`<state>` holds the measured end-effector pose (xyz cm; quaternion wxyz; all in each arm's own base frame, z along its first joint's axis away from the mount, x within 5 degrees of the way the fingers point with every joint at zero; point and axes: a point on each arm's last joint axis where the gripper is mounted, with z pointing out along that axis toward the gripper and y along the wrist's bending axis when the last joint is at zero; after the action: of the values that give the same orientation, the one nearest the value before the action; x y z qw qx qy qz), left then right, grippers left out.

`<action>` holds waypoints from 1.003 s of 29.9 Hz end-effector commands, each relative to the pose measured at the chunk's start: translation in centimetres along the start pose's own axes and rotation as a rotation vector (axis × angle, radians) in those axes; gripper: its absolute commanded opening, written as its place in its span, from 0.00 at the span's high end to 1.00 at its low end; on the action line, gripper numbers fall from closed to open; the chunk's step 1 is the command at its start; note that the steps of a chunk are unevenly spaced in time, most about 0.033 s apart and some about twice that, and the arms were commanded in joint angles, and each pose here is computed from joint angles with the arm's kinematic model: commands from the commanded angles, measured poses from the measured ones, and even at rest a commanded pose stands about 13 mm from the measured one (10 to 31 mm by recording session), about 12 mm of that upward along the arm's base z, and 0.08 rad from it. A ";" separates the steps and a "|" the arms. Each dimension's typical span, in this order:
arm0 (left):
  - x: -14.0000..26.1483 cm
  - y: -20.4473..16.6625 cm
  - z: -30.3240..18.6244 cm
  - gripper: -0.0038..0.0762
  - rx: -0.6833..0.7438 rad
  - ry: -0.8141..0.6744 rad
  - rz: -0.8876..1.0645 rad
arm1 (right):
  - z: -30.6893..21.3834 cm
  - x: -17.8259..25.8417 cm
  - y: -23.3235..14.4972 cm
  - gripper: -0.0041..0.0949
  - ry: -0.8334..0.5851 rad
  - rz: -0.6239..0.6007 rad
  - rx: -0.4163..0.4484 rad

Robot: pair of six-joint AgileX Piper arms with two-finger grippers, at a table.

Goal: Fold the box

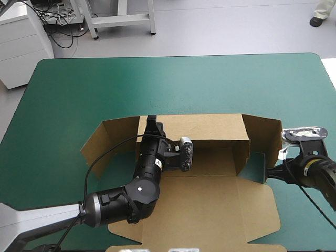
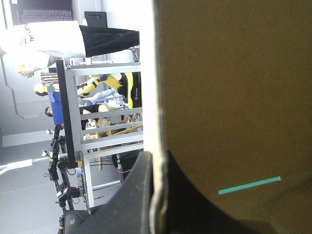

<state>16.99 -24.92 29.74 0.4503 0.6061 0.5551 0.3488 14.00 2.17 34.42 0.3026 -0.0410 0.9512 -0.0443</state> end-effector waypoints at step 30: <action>0.0 1.0 -0.9 0.99 -0.002 -0.025 -0.058 | -5.7 -16.1 -1.0 0.28 -0.220 -0.003 -0.057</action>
<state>16.84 -24.85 29.71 0.4478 0.6038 0.5628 0.3438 22.42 3.84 47.27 0.3930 -0.0520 0.9179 -0.0174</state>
